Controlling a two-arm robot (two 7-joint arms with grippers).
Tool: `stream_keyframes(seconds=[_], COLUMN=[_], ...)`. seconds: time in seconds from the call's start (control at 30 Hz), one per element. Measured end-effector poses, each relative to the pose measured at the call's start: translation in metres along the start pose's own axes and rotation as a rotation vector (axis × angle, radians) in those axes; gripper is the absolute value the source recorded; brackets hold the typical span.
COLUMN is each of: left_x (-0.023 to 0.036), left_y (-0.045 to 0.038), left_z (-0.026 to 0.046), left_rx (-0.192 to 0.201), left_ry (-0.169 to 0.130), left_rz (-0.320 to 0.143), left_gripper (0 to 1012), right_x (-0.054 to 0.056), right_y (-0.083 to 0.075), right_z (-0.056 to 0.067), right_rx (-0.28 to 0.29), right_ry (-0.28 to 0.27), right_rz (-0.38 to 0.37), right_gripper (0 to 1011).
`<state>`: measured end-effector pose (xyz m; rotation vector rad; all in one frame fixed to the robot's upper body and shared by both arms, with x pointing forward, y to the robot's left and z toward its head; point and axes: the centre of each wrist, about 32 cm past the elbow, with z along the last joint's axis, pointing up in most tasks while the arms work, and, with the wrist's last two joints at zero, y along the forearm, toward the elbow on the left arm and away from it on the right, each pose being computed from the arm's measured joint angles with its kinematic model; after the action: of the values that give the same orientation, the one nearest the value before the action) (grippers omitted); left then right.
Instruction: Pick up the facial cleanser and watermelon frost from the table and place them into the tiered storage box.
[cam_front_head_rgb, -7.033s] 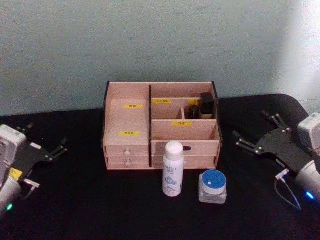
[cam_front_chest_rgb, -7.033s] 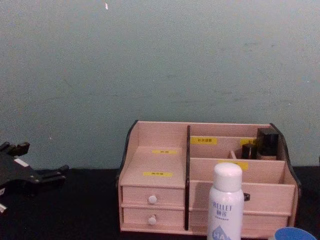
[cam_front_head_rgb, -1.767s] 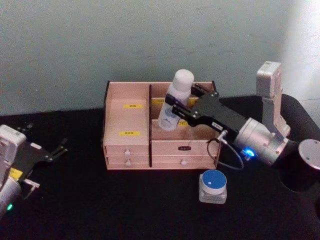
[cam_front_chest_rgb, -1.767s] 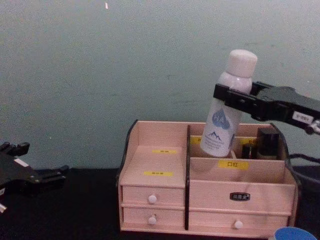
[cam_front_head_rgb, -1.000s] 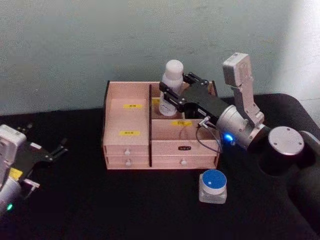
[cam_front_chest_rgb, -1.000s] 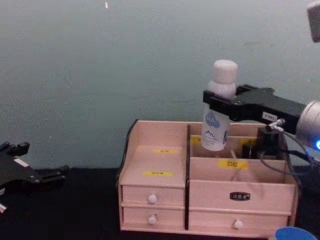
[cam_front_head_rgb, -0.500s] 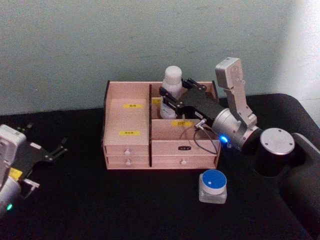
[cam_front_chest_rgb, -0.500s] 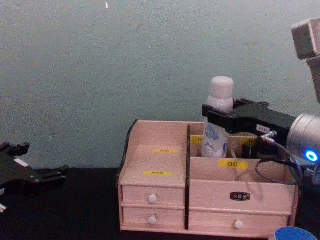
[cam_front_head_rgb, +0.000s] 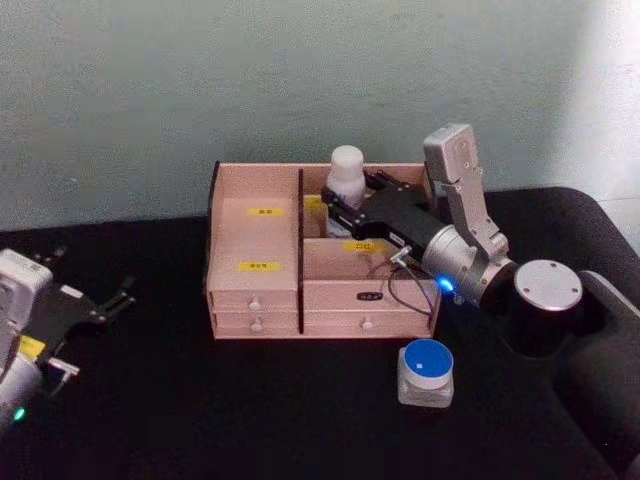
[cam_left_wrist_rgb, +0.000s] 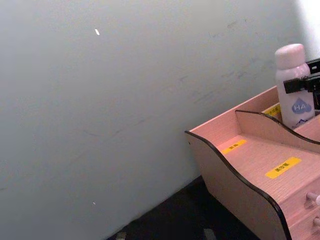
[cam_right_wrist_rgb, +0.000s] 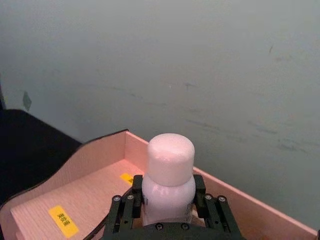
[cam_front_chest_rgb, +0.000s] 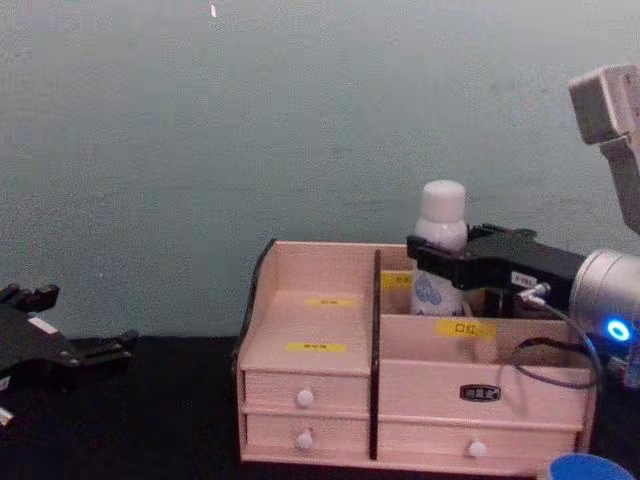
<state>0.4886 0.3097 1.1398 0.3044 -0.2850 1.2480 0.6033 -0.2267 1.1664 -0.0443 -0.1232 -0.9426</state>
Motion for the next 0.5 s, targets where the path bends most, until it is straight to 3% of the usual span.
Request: stream_keyframes(seconds=[0.5], left_x=[0.0000], left_y=[0.0000], left_z=[0.0000], left_rx=[0.000], left_ry=[0.000], left_rz=[0.000], left_gripper=[1001], right_x=[0.0018], right_y=[0.0006], right_z=[-0.0019], right_rx=[-0.026], right_ry=[0.009], right_rz=[0.004], right_gripper=[594])
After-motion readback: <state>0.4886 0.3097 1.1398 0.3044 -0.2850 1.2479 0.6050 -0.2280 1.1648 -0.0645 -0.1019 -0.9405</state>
